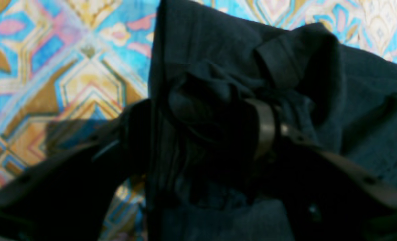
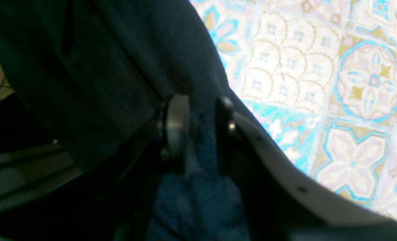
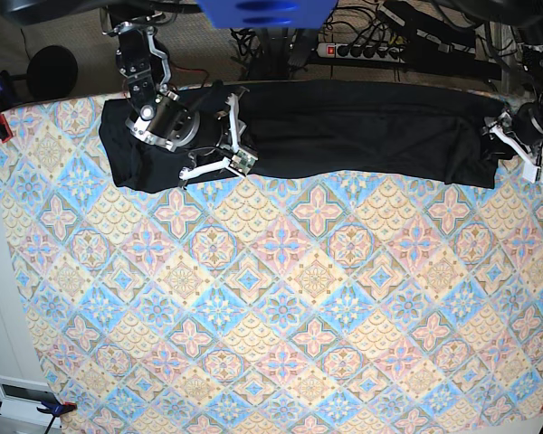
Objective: Layout the t-shirt on the table in an organized manner, then fold the t-shirt properly
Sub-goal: 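Hold the folded strip ends with both grippers and straighten it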
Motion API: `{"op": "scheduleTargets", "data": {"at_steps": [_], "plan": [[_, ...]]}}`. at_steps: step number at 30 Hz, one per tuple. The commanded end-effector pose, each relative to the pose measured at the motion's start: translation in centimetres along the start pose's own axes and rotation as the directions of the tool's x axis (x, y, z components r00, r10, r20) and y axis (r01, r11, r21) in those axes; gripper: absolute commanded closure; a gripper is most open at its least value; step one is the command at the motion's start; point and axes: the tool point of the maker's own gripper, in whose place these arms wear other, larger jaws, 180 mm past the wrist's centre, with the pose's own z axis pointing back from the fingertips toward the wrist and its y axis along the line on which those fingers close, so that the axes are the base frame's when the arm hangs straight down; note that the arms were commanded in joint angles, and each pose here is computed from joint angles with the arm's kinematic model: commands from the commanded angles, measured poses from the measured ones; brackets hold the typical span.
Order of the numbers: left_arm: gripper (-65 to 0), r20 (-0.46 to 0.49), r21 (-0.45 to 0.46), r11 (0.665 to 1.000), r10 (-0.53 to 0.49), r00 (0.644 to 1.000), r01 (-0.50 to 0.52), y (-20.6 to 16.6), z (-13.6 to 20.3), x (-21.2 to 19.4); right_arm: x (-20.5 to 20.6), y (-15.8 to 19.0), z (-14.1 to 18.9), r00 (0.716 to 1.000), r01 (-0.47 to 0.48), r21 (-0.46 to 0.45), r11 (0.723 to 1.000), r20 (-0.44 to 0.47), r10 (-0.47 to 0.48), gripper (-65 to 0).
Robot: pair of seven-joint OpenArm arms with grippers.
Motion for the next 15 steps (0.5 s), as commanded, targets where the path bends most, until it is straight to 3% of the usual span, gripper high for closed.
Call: {"op": "scheduleTargets", "data": {"at_steps": [1,10,15], "plan": [[-32.5,-0.087,0.007,1.0,-0.006,0.996,0.006,0.07,-0.18,-2.18,1.46,-0.48,0.41,0.999,-0.011,-0.012,1.0,0.052,0.011,-13.3],[-4.6,-0.086,0.002,1.0,0.003,0.996,-0.002,-0.01,-0.18,-2.24,1.93,-1.02,0.45,0.998,-0.019,-0.023,1.0,0.061,0.021,-13.3],[-2.4,-0.057,-0.013,1.0,0.015,0.998,-0.016,-0.22,-0.12,-1.57,1.89,-1.01,0.43,0.998,-0.019,-0.022,1.0,0.06,0.02,-13.3]]}}
